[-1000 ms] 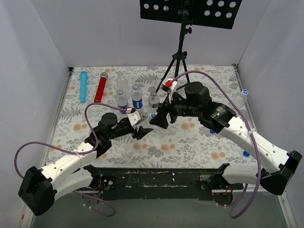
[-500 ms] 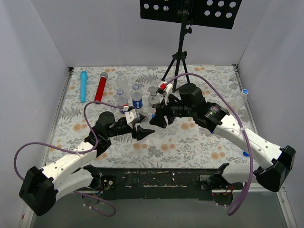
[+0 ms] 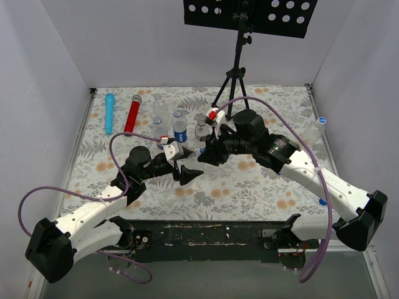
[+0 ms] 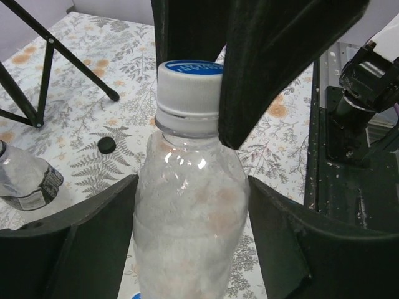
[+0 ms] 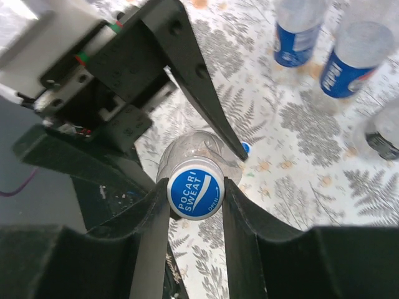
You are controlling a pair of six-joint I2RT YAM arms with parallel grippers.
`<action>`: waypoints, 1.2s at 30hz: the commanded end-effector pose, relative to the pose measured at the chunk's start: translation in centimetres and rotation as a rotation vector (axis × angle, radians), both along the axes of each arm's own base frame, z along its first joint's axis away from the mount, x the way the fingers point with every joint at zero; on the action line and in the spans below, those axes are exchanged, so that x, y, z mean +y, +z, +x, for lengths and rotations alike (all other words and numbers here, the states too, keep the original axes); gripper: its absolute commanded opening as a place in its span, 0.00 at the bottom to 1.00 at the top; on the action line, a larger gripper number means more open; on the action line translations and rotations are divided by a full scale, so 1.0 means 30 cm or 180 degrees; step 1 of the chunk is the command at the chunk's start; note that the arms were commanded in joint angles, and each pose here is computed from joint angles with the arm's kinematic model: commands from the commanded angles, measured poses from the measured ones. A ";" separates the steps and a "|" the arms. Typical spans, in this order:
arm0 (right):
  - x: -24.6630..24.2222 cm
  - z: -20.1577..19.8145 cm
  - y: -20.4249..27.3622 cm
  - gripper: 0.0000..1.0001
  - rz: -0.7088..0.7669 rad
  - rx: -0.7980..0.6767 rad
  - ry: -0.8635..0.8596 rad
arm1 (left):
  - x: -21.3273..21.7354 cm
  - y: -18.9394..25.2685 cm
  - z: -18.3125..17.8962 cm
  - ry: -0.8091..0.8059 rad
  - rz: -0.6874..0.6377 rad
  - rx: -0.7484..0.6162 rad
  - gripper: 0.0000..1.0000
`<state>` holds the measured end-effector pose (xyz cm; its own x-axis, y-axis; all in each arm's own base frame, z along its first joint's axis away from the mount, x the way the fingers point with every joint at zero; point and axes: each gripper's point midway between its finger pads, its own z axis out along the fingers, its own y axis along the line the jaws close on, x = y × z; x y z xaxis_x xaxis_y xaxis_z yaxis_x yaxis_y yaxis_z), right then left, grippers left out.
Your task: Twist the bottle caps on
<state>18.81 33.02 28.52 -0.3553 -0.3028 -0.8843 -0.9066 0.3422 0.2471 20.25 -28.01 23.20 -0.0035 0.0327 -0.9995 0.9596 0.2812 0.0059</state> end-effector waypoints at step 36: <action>-1.042 0.758 -0.189 0.01 -0.1229 -0.0075 -0.3676 | 0.782 0.322 0.335 0.4107 -0.1279 -0.0430 0.98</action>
